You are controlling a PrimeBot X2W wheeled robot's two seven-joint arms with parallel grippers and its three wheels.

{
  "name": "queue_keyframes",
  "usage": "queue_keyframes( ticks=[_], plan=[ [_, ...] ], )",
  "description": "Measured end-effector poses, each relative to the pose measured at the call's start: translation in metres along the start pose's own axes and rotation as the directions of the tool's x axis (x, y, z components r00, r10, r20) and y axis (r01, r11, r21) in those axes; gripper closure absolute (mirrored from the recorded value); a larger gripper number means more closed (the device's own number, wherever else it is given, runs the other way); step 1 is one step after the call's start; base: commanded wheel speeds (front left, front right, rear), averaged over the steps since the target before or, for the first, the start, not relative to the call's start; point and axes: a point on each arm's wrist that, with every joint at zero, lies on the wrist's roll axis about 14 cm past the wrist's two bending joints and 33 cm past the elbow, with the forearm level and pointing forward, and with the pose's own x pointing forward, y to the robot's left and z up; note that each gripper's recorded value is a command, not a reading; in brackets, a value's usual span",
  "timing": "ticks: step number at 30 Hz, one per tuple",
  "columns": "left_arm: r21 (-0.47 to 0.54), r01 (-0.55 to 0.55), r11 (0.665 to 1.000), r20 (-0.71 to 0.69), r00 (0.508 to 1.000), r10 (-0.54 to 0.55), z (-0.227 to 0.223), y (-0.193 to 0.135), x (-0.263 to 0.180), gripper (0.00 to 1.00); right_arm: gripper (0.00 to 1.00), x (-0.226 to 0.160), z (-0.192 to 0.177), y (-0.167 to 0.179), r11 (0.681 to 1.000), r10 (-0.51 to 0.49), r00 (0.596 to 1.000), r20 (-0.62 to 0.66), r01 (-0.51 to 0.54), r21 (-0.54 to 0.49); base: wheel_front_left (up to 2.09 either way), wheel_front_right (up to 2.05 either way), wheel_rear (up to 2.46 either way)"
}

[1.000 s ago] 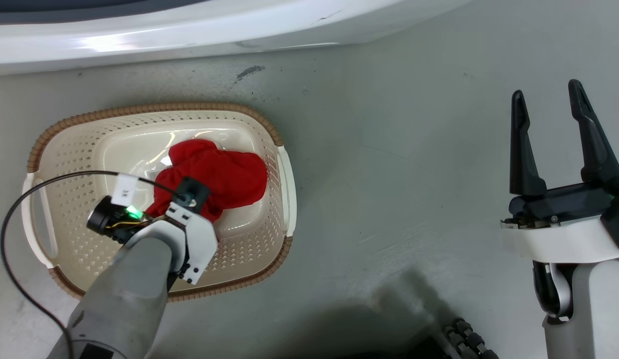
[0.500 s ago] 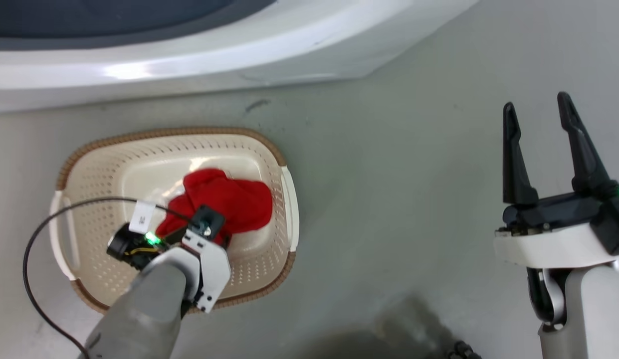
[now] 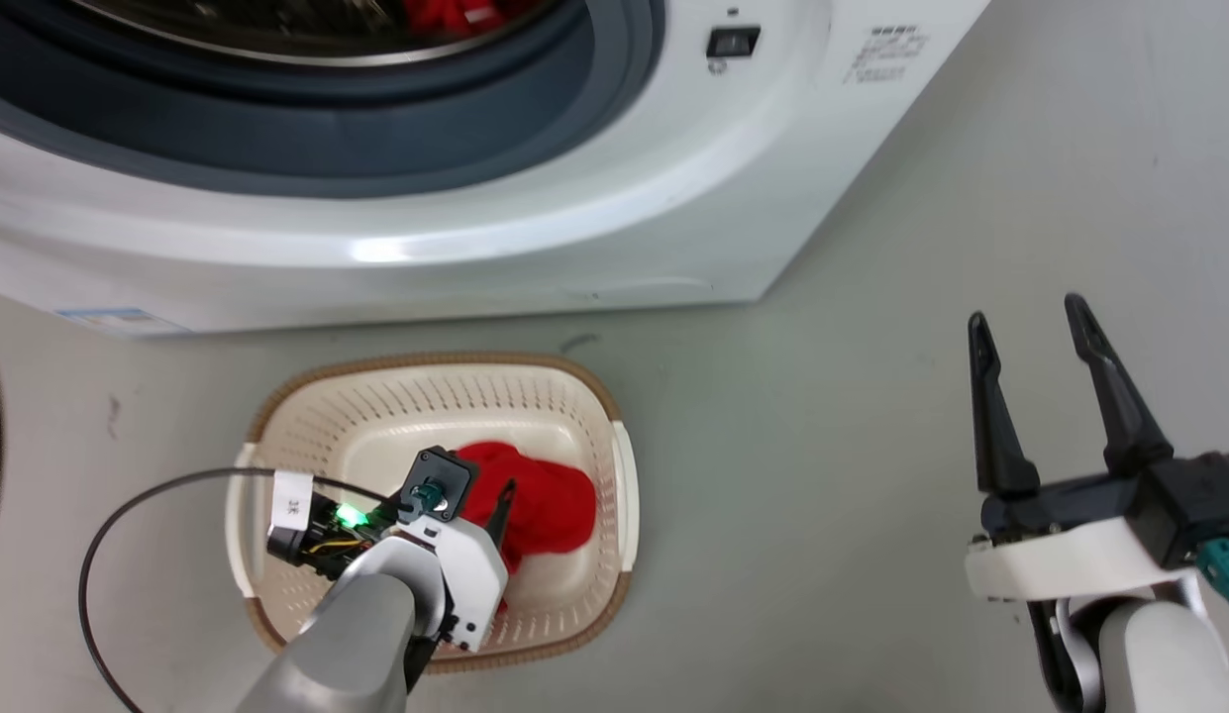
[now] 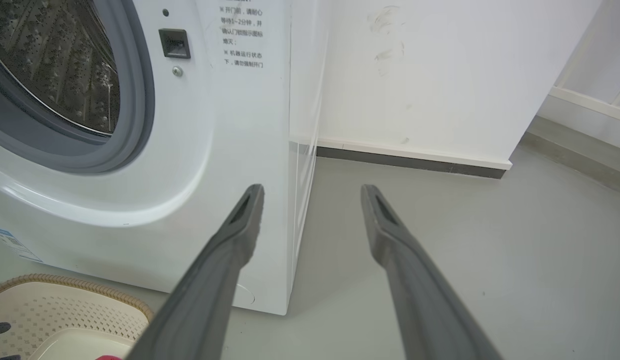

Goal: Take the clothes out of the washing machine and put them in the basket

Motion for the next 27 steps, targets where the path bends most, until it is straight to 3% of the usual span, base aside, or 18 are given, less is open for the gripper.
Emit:
queue_keyframes(
  ticks=[2,8,17,27],
  plan=[
    [-0.026,-0.06,0.998,0.126,0.99,0.063,0.031,0.008,-0.021,0.0,0.0,-0.011,0.013,0.004,1.0,0.007,1.0,0.026,-0.007,0.005,0.0,0.0,0.0],
    [-0.073,-0.152,0.986,0.305,0.938,0.167,0.076,0.024,-0.059,0.0,0.0,-0.026,0.033,0.011,1.0,0.024,0.997,0.069,-0.025,0.011,0.0,0.0,0.0],
    [-0.138,-0.257,0.956,0.549,0.784,0.29,0.15,0.049,-0.116,0.0,0.0,-0.042,0.052,0.015,0.999,0.031,0.993,0.115,-0.033,0.01,0.0,0.0,0.0],
    [-0.145,-0.272,0.951,0.645,0.703,0.3,0.215,0.073,-0.108,0.0,0.0,-0.038,0.045,0.013,1.0,0.024,0.995,0.097,-0.026,0.013,0.0,0.0,0.0]
  ],
)
